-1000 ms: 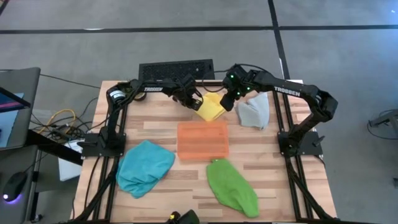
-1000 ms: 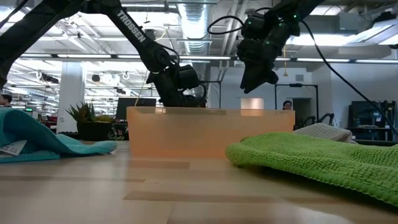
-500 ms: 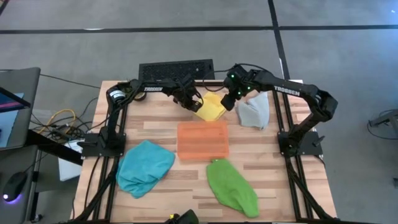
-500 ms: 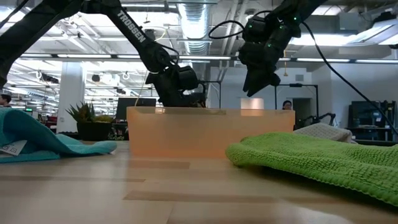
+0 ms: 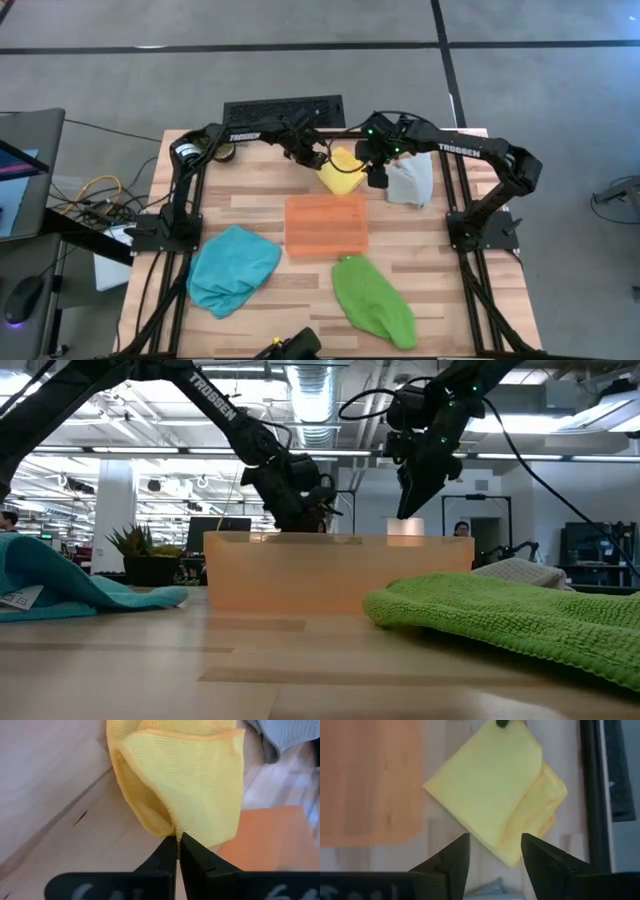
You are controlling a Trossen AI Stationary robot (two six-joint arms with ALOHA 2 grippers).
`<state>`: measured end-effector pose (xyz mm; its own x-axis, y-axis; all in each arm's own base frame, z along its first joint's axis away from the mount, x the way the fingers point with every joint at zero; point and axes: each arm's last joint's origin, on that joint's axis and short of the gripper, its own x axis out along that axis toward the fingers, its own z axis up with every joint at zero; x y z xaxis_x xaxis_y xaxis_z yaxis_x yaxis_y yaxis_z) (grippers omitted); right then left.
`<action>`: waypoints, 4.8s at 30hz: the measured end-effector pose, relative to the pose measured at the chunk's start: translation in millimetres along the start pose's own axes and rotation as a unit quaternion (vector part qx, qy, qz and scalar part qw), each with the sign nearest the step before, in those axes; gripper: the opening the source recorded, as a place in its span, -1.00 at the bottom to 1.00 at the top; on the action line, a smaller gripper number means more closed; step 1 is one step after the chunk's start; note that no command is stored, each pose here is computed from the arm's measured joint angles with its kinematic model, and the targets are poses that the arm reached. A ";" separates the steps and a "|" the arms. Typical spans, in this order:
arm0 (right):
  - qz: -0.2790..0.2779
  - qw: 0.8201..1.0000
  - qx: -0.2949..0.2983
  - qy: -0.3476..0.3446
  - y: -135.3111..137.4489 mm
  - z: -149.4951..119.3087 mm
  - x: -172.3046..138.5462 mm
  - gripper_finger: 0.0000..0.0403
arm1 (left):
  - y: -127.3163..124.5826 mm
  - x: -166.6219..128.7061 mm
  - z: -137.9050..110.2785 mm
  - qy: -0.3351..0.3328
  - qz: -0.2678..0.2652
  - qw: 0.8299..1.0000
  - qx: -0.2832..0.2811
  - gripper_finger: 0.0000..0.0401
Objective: Sort microfiber towel by color & place in baskets
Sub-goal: Put the yellow towel into the orange bin
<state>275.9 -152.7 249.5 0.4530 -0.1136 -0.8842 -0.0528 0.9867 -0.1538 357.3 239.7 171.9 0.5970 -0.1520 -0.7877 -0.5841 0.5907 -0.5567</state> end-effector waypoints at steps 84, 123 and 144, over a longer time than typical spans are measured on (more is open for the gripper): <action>-0.025 0.990 0.056 -0.129 46.2 5.6 -113.1 -0.17 | -115.4 -125.9 -20.0 -0.118 -0.065 0.975 0.177 -1.00; -0.048 0.982 0.053 -0.175 55.7 -9.8 -150.5 -0.17 | -192.7 -72.3 -64.5 -0.021 -0.223 0.940 0.259 -1.00; -0.057 0.981 0.056 -0.179 53.1 -9.6 -150.9 -0.17 | -158.9 -54.2 -87.6 0.118 -0.076 0.954 0.264 -1.00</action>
<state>196.2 -84.3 370.5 0.7346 -0.1949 -0.6499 0.1053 0.9790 -0.1746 369.6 84.7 280.0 0.4766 -0.4048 -0.7804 -0.1050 0.8551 -0.5077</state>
